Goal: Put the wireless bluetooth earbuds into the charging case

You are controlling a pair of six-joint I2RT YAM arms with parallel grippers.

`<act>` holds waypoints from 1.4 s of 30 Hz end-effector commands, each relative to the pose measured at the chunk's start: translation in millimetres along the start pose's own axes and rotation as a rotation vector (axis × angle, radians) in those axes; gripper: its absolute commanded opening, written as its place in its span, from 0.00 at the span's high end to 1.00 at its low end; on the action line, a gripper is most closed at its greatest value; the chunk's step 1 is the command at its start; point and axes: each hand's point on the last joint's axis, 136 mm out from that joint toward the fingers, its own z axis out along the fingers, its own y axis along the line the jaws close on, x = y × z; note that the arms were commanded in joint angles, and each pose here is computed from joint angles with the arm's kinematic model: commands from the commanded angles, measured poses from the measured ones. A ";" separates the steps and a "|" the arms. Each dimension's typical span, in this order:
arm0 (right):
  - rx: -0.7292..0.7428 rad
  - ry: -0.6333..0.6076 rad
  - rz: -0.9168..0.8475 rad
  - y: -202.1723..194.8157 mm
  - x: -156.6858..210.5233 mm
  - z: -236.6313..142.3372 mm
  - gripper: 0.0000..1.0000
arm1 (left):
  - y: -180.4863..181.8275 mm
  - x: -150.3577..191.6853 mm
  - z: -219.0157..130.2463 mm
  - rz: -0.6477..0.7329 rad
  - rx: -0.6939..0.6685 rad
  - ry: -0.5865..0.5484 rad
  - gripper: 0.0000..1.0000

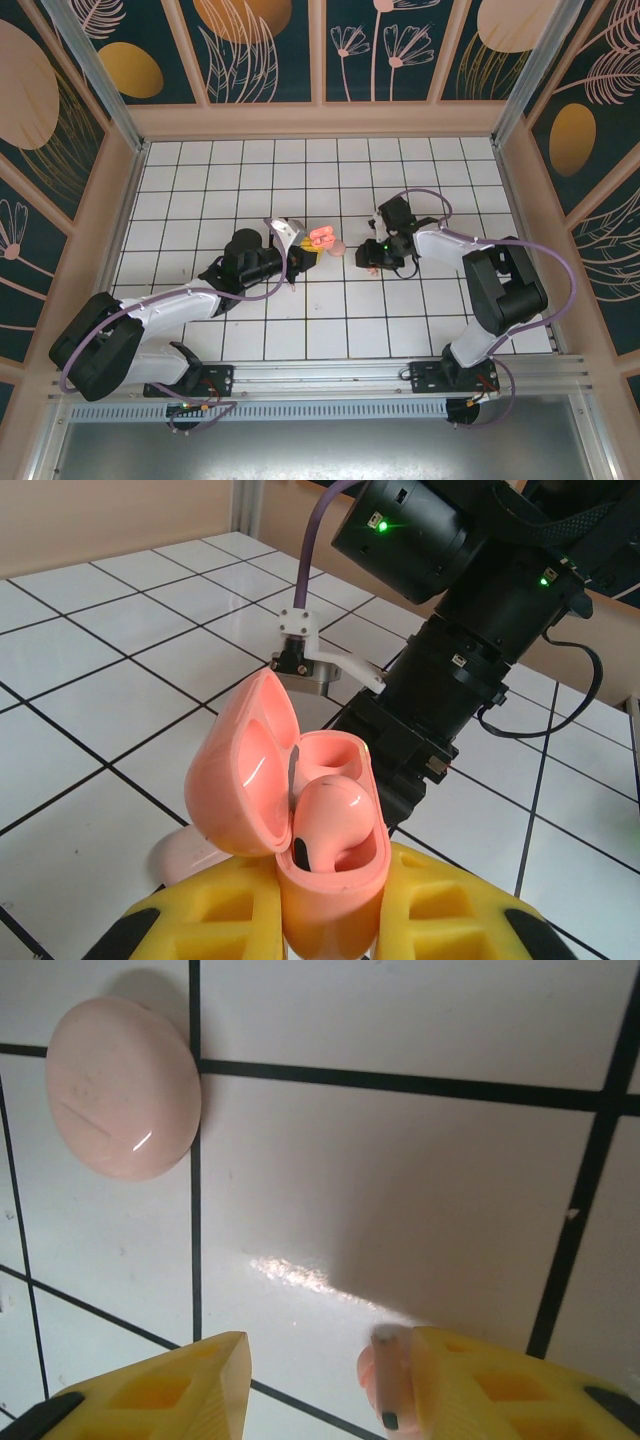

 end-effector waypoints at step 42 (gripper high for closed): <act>0.101 0.001 0.137 13.2 13.0 -41.3 0.44 | -5.1 -9.3 -5.1 0.022 0.003 -0.031 0.93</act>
